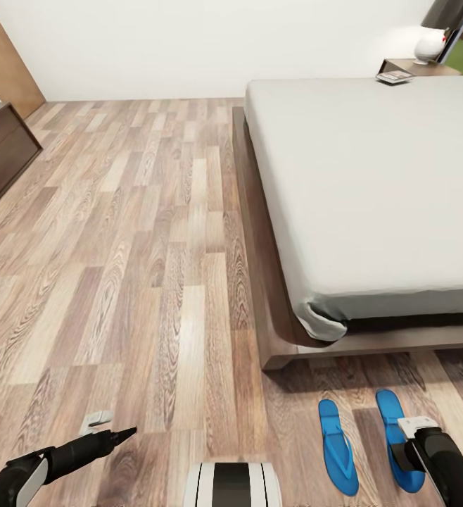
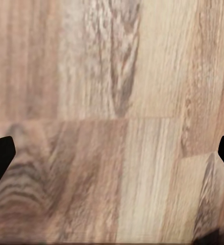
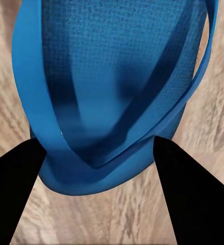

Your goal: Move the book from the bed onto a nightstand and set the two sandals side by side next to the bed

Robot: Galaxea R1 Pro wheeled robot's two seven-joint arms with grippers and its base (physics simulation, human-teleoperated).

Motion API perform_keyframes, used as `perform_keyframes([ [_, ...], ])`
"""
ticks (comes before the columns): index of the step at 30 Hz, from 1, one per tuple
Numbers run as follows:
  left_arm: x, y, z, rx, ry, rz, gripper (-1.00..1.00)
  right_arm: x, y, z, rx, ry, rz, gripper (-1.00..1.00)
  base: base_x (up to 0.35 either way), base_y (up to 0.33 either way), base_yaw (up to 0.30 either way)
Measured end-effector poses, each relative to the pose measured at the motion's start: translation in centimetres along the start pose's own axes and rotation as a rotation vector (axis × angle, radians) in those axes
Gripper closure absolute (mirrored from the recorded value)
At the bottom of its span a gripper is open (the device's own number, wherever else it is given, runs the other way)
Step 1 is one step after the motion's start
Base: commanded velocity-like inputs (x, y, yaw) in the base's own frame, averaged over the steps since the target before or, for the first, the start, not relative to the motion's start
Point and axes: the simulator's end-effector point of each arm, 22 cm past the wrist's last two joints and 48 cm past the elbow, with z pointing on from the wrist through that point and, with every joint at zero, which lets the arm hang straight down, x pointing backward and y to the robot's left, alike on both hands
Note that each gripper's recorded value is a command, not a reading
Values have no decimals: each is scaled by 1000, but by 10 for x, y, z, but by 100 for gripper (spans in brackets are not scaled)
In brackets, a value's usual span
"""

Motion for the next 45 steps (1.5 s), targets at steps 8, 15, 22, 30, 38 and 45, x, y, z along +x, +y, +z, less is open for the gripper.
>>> perform_keyframes([
  [8,13,8,6,-9,27,-16,-100,10,4,11,0,31,-10,100,0,0,0],
  [15,25,15,11,-16,50,-31,-100,19,7,21,-2,59,-18,100,0,0,0],
  [22,37,22,16,-24,74,-45,-100,29,10,30,-3,86,-26,100,0,0,0],
  [30,51,29,21,-32,101,-62,-100,40,14,40,-4,117,-36,100,0,0,0],
  [38,58,33,23,-37,114,-70,-100,45,16,45,-5,133,-41,100,0,0,0],
  [45,58,33,23,-37,113,-70,-100,45,16,45,-5,133,-41,100,50,31,0],
])
